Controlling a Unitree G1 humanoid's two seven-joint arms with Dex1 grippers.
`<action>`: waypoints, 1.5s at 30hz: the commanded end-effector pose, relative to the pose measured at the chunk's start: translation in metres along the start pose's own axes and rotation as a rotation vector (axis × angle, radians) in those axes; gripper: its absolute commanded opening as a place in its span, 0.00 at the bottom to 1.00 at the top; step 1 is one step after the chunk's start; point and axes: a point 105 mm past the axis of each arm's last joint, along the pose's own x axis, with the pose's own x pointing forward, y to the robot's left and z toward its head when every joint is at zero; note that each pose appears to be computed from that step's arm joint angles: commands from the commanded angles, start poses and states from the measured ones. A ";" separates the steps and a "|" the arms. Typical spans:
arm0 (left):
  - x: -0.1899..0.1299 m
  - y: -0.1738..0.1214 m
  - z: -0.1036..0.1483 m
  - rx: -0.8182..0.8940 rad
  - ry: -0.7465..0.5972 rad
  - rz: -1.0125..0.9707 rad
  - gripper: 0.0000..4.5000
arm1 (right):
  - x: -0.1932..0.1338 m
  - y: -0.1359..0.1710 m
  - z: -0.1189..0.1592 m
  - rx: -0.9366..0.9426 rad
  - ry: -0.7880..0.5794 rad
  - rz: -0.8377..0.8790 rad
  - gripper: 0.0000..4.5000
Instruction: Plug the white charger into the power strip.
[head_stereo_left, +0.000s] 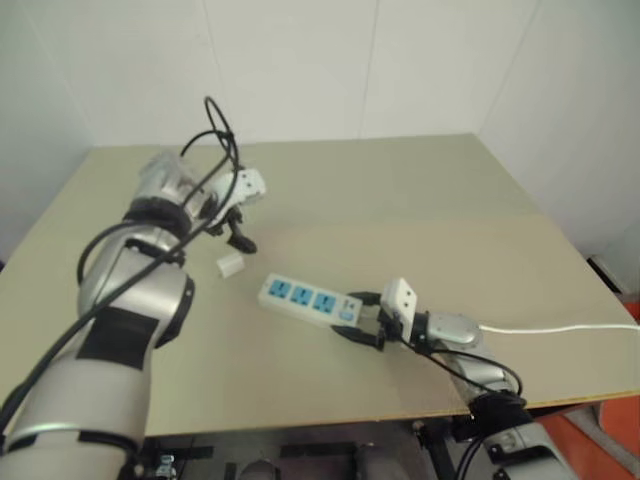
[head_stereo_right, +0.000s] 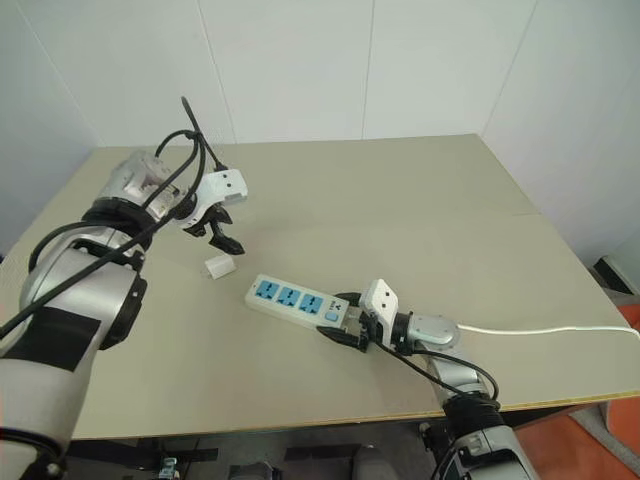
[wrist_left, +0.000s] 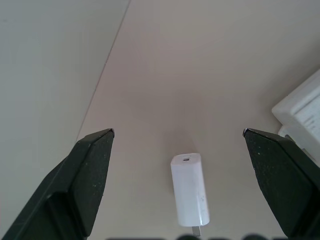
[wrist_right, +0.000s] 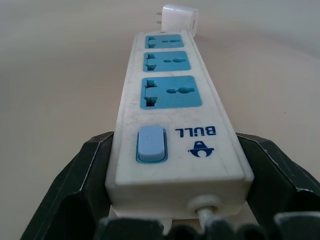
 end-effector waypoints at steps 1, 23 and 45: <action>0.003 0.002 -0.010 0.002 0.046 0.019 1.00 | 0.004 0.001 0.002 -0.036 -0.007 -0.011 0.76; 0.037 -0.013 -0.032 0.008 0.155 0.027 1.00 | -0.003 0.003 -0.005 -0.028 0.019 -0.036 0.76; 0.041 -0.015 -0.025 0.000 0.119 0.029 0.22 | -0.006 0.003 -0.011 -0.025 0.050 -0.045 0.76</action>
